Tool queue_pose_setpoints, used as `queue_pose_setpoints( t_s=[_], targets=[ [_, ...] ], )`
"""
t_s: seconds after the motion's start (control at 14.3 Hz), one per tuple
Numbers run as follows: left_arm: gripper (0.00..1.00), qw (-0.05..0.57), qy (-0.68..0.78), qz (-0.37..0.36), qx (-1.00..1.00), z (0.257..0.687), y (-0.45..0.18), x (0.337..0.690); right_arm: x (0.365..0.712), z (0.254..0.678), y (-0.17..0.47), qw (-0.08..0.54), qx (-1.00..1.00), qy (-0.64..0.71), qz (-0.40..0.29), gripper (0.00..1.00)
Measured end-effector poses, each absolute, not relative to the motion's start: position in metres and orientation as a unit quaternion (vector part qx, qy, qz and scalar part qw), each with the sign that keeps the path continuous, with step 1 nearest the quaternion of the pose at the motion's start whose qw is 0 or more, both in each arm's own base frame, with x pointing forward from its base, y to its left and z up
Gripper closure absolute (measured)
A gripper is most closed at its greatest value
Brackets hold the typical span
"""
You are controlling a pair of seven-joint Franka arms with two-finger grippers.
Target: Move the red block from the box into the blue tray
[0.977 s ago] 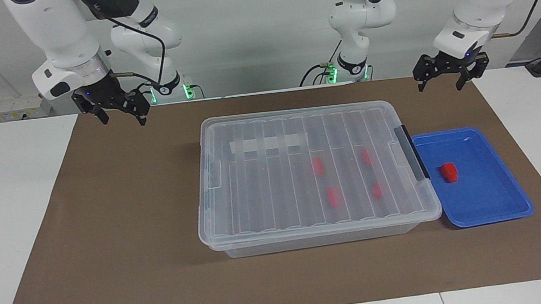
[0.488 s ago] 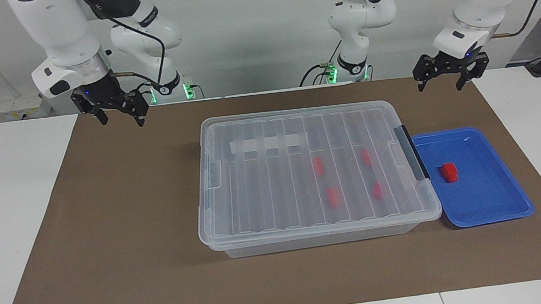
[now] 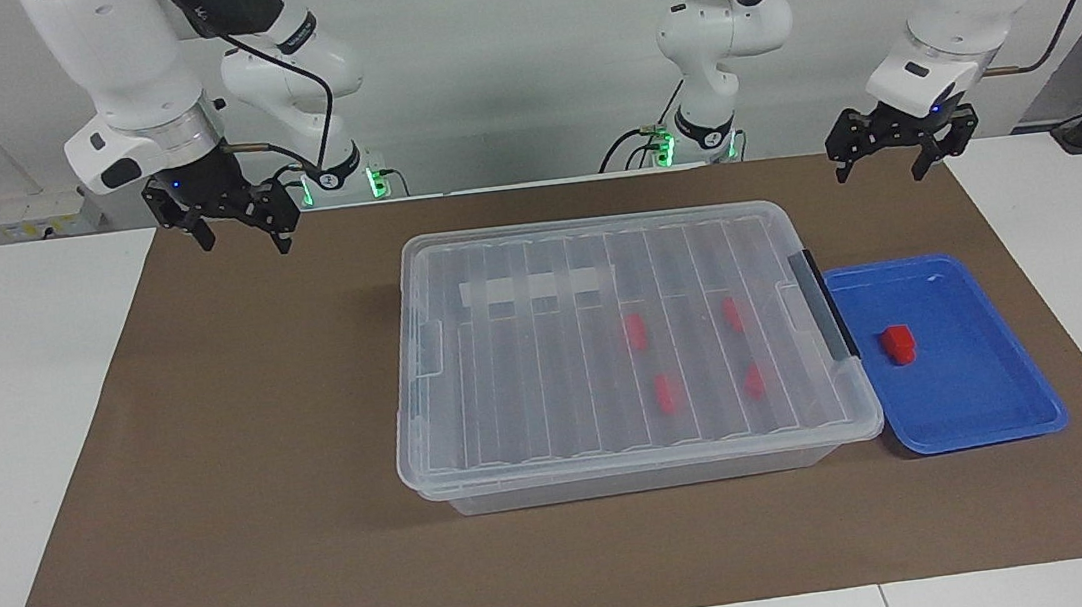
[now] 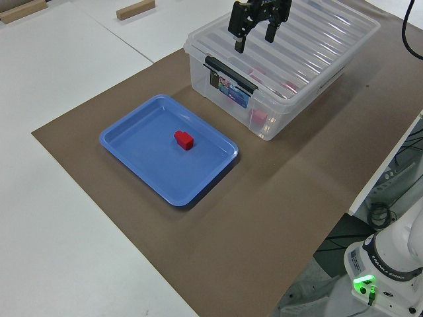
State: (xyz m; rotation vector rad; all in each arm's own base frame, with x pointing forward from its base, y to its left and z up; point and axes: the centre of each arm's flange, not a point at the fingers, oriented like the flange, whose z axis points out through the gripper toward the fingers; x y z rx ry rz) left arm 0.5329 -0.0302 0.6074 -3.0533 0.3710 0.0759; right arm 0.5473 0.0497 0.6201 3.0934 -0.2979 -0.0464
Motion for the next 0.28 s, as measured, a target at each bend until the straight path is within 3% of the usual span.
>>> queue_pose_setpoints(
  t_s=[0.28],
  targets=[
    [0.0,0.032,0.121,0.025,-0.992,0.6074,-0.0302,0.5329,0.5474,0.6193,0.0482,0.017,0.995,-0.097,-0.016,0.0]
  ],
)
